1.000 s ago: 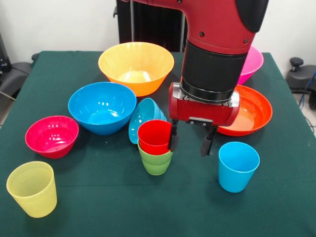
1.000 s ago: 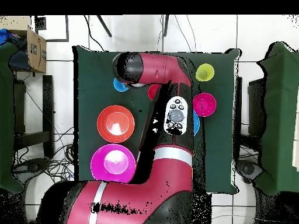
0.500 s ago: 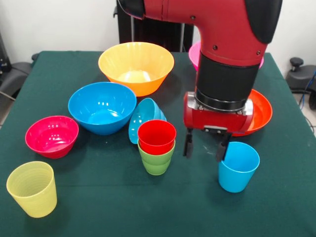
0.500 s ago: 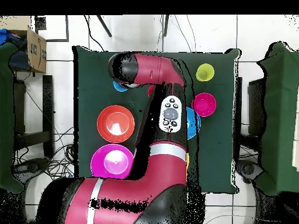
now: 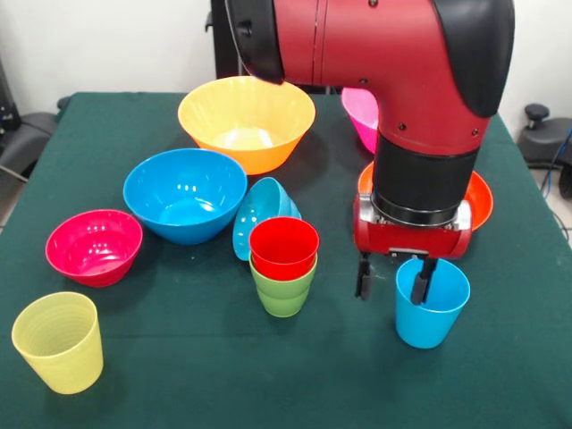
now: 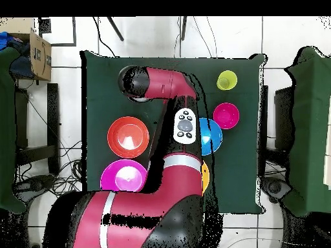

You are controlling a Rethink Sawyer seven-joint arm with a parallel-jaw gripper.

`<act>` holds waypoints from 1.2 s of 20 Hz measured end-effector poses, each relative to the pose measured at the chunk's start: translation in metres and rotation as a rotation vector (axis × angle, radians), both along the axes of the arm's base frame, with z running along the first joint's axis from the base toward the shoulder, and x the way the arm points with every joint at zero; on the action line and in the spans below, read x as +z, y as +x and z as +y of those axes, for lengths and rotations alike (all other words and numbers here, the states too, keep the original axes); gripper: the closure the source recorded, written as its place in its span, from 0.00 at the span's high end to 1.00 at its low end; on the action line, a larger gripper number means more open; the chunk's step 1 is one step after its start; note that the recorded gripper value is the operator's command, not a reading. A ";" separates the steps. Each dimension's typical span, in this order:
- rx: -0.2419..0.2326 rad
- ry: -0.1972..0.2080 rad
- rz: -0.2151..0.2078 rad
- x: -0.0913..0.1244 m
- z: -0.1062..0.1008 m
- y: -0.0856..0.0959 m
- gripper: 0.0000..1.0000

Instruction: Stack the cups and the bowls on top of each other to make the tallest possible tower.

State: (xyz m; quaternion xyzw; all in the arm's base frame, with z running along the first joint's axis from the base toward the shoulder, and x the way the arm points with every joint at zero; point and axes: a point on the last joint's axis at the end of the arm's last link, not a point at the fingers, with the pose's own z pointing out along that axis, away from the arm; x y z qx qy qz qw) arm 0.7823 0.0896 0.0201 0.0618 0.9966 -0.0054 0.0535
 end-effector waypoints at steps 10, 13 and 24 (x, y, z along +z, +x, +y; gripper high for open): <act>0.001 0.008 0.017 -0.008 0.005 -0.009 1.00; 0.001 0.010 0.035 -0.015 0.007 -0.016 1.00; 0.002 0.026 0.108 -0.051 0.013 -0.044 1.00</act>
